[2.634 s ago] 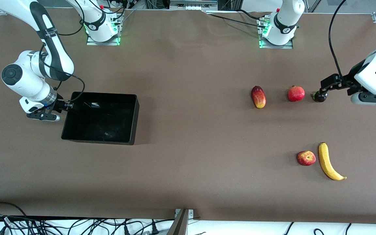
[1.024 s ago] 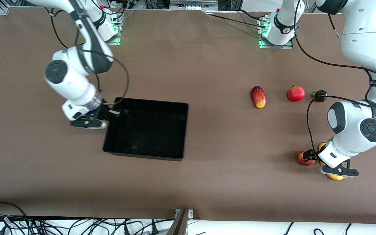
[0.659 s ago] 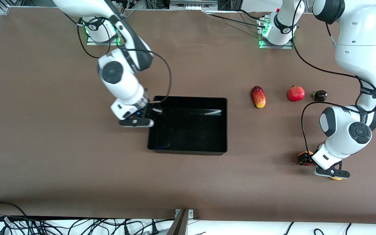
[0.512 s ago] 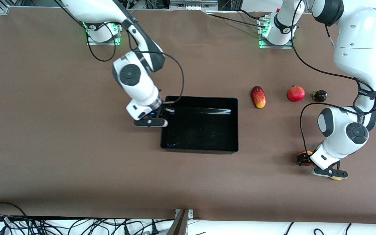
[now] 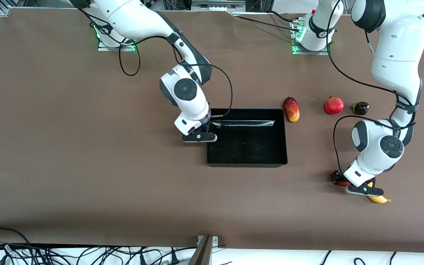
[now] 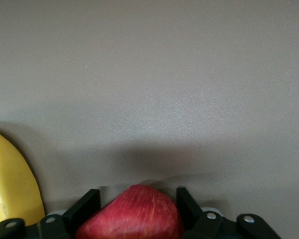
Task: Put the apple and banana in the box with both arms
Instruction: 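Drag the box with the right gripper while the left gripper grasps the apple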
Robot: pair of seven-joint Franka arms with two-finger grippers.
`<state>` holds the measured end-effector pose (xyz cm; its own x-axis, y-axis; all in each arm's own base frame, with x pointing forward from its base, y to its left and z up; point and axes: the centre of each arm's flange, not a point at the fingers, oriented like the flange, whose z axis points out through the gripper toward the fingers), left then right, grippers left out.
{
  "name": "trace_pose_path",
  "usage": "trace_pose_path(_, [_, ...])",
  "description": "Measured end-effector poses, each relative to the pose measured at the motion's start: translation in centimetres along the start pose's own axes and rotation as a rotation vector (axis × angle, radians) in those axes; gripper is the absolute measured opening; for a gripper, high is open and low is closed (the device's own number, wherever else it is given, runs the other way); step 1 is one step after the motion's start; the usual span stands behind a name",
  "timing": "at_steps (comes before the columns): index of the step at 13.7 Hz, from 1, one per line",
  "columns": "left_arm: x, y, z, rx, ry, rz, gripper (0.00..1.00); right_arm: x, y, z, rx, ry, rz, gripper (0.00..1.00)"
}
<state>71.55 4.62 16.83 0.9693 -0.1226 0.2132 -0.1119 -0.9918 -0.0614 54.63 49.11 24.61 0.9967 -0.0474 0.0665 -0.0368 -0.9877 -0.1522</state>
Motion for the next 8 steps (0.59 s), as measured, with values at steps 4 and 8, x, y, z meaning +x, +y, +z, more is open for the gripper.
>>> trace_pose_path(4, [-0.1, 0.0, 0.0, -0.001, -0.001, -0.088, 0.67, 0.1, -0.4, -0.2, -0.019, 0.029, -0.018, 0.2])
trace_pose_path(8, [0.9, 2.2, -1.5, -0.025, 0.01, -0.167, 0.67, 1.5, -0.2, -3.3, -0.053, 0.018, -0.001, 0.58])
